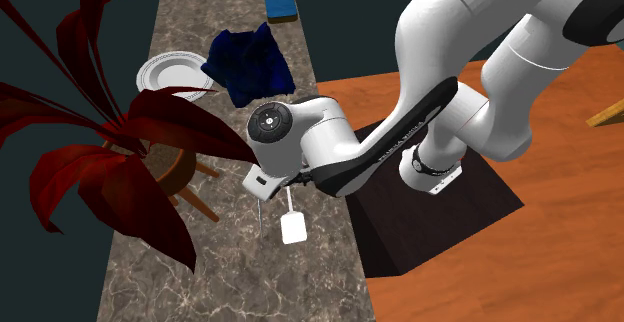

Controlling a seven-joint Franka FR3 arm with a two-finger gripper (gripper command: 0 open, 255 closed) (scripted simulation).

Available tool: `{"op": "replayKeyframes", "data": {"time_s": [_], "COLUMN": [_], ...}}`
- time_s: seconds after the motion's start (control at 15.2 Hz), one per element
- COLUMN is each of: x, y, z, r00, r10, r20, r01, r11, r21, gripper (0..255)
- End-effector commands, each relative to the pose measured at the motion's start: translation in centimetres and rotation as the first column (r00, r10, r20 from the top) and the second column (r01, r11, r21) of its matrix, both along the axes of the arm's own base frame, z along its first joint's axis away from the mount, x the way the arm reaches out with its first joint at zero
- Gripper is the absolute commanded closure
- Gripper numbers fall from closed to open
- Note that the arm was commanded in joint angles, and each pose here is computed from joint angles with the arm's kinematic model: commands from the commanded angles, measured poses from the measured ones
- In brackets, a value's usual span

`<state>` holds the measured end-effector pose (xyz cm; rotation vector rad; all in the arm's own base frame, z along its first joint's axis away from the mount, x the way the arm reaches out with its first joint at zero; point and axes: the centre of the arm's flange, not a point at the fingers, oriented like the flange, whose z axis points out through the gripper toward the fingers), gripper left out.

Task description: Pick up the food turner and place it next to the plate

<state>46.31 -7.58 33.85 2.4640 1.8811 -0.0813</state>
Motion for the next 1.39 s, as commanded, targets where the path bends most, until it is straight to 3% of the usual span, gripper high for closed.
{"op": "replayKeyframes", "data": {"time_s": [0.0, 0.59, 1.32], "x": [0.0, 0.0, 0.0], "y": [0.0, 0.0, 0.0], "z": [0.0, 0.0, 5.8], "r00": [1.000, 1.000, 1.000], "r10": [0.000, 0.000, 0.000], "r20": [0.000, 0.000, 0.000], "r01": [0.000, 0.000, 0.000], "r11": [1.000, 1.000, 1.000], "r21": [0.000, 0.000, 0.000], "gripper": [255, 255, 255]}}
